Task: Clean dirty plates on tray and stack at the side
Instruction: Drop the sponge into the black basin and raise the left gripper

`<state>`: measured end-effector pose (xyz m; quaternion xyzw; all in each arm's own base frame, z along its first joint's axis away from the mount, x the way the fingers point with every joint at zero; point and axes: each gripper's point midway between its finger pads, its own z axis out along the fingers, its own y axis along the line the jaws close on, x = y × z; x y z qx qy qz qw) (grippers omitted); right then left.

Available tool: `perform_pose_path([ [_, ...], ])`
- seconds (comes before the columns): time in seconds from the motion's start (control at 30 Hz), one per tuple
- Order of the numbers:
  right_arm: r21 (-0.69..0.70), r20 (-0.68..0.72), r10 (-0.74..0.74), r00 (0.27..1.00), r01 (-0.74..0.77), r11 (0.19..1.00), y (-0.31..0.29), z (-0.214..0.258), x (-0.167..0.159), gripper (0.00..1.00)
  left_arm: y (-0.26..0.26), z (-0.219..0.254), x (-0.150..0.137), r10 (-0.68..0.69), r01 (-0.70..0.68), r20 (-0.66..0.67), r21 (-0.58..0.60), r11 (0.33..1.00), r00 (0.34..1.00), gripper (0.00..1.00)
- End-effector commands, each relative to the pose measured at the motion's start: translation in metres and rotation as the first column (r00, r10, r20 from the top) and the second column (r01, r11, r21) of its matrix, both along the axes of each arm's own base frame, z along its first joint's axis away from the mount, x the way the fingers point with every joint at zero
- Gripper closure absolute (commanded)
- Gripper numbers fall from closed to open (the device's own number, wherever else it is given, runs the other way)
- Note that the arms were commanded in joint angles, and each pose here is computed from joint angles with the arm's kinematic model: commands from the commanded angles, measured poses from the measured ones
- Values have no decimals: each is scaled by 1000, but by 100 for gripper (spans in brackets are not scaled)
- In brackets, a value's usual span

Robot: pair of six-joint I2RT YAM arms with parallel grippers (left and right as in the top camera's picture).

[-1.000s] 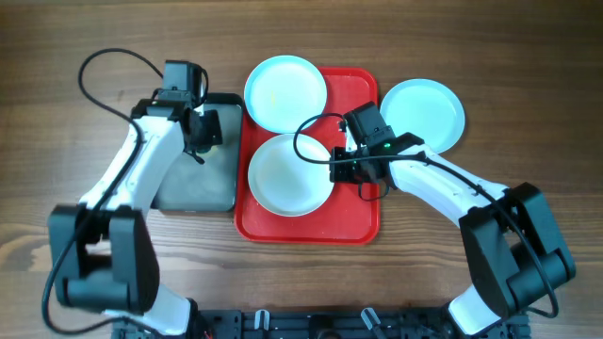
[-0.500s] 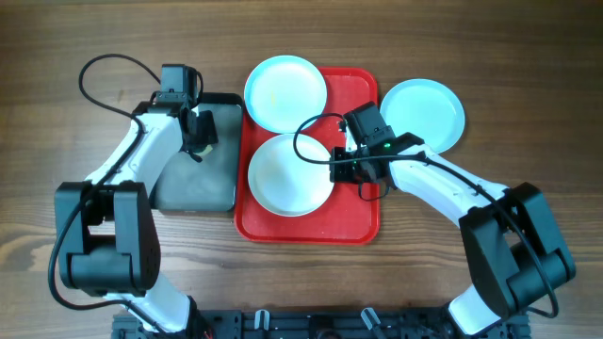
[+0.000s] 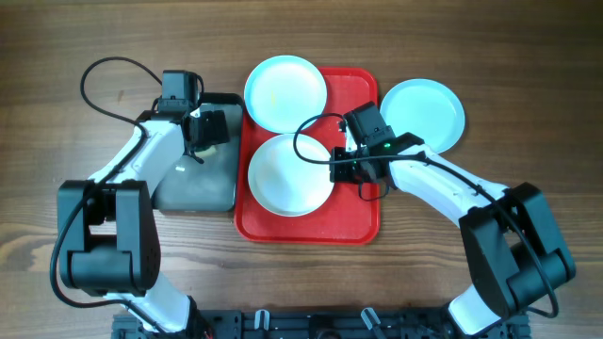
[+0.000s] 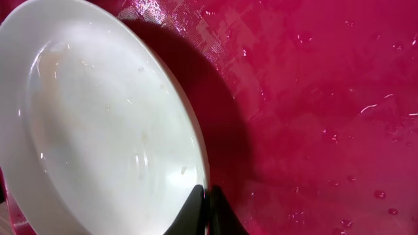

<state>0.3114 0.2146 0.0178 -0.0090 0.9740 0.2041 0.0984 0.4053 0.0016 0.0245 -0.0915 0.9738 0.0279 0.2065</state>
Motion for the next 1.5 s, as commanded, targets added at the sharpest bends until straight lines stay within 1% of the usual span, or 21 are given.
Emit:
perform_pose_path([
  [0.0, 8, -14, 24, 1000, -24, 1000, 4, -5, -3, 95, 4, -1, -3, 6, -6, -7, 17, 1000, 1000, 0],
  [0.07, 8, -15, 24, 1000, -24, 1000, 4, -5, -3, 93, 5, 17, 0, 15, -16, 35, 12, 1000, 999, 0],
  [0.17, 8, -16, 24, 1000, -23, 1000, 4, -5, -3, 91, 14, 66, 9, 86, -83, 175, -25, 996, 981, 0],
  [0.3, 8, -16, 24, 1000, -23, 1000, 4, -5, -3, 91, 46, 129, 18, 183, -173, 367, -58, 983, 912, 0],
  [0.33, 8, -16, 24, 1000, -24, 1000, 4, -5, -3, 85, 57, 142, 19, 206, -197, 404, -63, 978, 892, 0],
  [0.37, 8, -17, 24, 1000, -23, 1000, 4, -5, -3, 82, 70, 151, 17, 231, -225, 428, -66, 972, 874, 0],
  [0.43, 7, -16, 24, 1000, -24, 1000, 4, -5, -3, 76, 97, 154, 11, 285, -285, 436, -67, 956, 853, 0],
  [0.53, 7, -16, 24, 1000, -24, 1000, 4, -5, -3, 73, 119, 146, -2, 338, -343, 396, -62, 937, 854, 0],
  [0.63, 8, -15, 23, 1000, -23, 1000, 4, -5, -3, 72, 121, 140, -8, 349, -353, 366, -59, 934, 863, 0],
  [0.67, 9, -15, 23, 1000, -23, 1000, 4, -5, -3, 69, 121, 140, -9, 349, -353, 363, -58, 934, 864, 0],
  [0.87, 9, -19, 4, 1000, -4, 1000, 3, -5, -2, 68, 121, 140, -9, 349, -353, 363, -58, 934, 864, 0],
  [0.9, 3, -19, -3, 1000, 3, 1000, 2, -6, -1, 66, 121, 140, -9, 349, -353, 363, -58, 934, 864, 0],
  [1.0, -2, -27, -3, 1000, 3, 1000, 1, -7, -3, 65, 121, 140, -9, 349, -353, 363, -58, 934, 864, 0],
  [1.2, -18, -70, -21, 997, 20, 1000, -1, -21, -7, 66, 121, 140, -9, 349, -353, 363, -58, 934, 864, 0],
  [1.23, -17, -75, -28, 997, 27, 999, -1, -22, -7, 73, 121, 140, -9, 349, -353, 363, -58, 934, 864, 0],
  [1.27, -14, -69, -29, 997, 28, 1000, 0, -21, -6, 87, 121, 140, -9, 349, -353, 363, -58, 934, 864, 0],
  [1.3, -10, -64, -29, 998, 29, 1000, 1, -21, -4, 95, 121, 140, -9, 349, -353, 363, -58, 934, 864, 0],
  [1.4, 0, -51, -36, 998, 36, 999, 2, -18, 0, 96, 121, 140, -9, 349, -353, 363, -58, 934, 864, 0],
  [1.47, 2, -49, -15, 999, 15, 1000, 5, -13, 1, 96, 121, 140, -9, 349, -353, 363, -58, 934, 864, 0],
])
